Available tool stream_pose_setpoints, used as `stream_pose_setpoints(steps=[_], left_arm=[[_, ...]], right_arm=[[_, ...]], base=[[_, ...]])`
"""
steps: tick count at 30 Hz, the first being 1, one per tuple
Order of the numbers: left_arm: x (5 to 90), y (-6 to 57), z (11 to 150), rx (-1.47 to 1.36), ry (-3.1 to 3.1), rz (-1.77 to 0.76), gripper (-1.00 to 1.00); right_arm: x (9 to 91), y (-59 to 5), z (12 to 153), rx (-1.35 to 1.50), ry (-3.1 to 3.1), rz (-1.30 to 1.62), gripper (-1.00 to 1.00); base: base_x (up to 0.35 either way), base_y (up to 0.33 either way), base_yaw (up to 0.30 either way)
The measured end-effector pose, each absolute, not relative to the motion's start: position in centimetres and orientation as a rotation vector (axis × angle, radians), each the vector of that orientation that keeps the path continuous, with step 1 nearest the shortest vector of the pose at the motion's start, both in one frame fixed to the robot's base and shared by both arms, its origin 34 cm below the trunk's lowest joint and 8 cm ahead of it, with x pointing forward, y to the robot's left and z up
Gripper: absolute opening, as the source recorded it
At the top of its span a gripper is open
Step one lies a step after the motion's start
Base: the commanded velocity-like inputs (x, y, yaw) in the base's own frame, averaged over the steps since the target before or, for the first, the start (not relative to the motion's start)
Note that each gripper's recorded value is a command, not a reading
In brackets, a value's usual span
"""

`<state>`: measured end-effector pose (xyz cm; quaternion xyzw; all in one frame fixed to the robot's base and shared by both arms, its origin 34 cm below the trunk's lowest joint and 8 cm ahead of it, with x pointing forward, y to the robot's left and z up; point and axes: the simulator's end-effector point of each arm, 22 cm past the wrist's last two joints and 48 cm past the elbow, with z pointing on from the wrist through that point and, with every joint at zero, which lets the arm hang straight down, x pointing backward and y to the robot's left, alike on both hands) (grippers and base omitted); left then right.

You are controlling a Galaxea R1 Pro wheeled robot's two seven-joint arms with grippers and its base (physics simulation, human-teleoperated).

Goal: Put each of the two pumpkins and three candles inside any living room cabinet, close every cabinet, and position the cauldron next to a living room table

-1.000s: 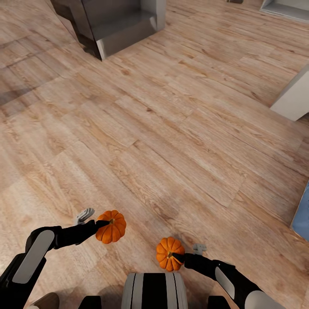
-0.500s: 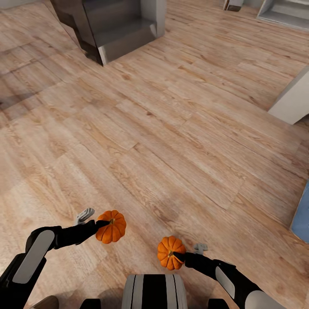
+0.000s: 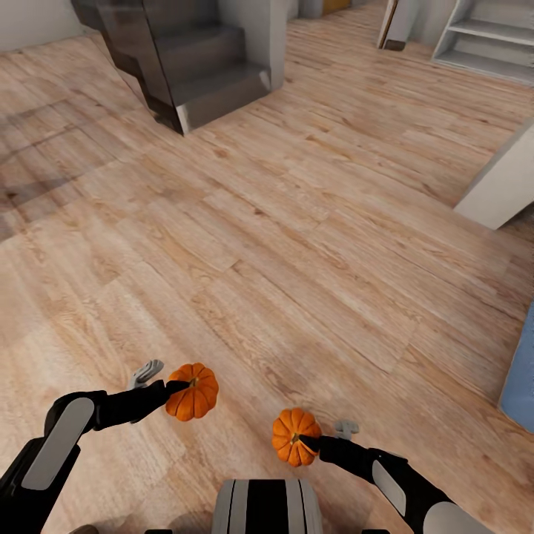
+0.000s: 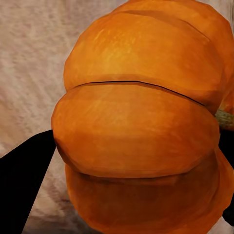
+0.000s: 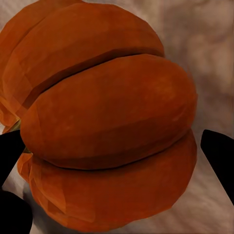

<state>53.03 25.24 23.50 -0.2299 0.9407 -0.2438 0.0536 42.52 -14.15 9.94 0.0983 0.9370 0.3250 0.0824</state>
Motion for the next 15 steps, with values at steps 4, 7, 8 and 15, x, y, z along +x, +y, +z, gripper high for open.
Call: stream_pose_setpoints(steps=[4,7,8,15], left_arm=[[53.5,25.2,24.3,-0.689,2.844,-0.743,-1.00],[53.8,25.2,24.9,-0.682,2.833,-0.745,-1.00],[53.9,25.2,25.1,-0.680,2.829,-0.745,-1.00],[54.6,25.2,26.4,-0.664,2.803,-0.749,-1.00]], right_arm=[[43.2,-14.1,10.6,0.284,2.783,0.969,-1.00],[43.7,-14.1,11.0,0.275,2.773,0.967,-1.00],[43.8,-14.1,11.2,0.274,2.768,0.967,-1.00],[45.0,-14.1,12.3,0.257,2.742,0.963,-1.00]], base=[[0.000,0.000,0.000],[0.000,0.000,0.000],[0.000,0.000,0.000],[0.000,0.000,0.000]])
